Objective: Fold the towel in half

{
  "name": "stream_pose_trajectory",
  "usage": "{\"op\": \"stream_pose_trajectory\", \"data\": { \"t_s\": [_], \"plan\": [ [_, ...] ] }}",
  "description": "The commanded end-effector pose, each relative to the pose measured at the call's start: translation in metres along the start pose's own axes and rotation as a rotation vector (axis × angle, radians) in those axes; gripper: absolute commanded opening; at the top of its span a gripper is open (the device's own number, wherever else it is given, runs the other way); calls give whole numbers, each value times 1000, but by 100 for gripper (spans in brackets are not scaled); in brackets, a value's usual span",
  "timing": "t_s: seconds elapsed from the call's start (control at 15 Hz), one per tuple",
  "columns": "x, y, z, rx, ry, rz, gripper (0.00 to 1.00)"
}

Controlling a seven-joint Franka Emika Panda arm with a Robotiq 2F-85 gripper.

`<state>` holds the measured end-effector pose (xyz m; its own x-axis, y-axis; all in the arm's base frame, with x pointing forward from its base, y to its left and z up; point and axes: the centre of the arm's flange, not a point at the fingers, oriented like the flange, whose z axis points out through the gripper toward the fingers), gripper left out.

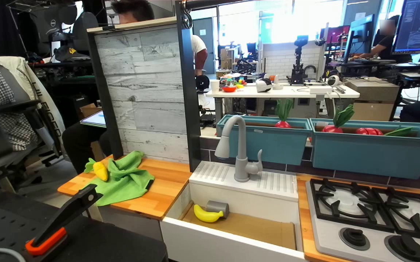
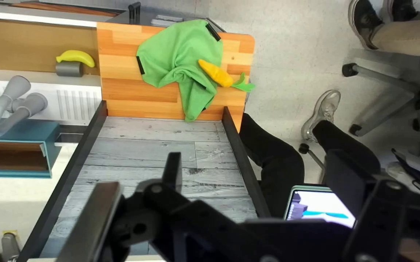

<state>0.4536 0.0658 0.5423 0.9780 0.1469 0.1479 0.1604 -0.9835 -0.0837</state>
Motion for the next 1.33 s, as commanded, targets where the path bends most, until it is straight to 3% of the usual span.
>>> {"op": "stream_pose_trajectory", "data": {
  "t_s": [0.0, 0.47, 0.93, 1.27],
  "plan": [
    [25, 18, 59, -27, -12, -5, 100],
    [46, 38, 180, -43, -78, -20, 100],
    [14, 79, 266, -70, -147, 27, 100],
    [-16, 115, 319, -112, -147, 90, 100]
  ]
}}
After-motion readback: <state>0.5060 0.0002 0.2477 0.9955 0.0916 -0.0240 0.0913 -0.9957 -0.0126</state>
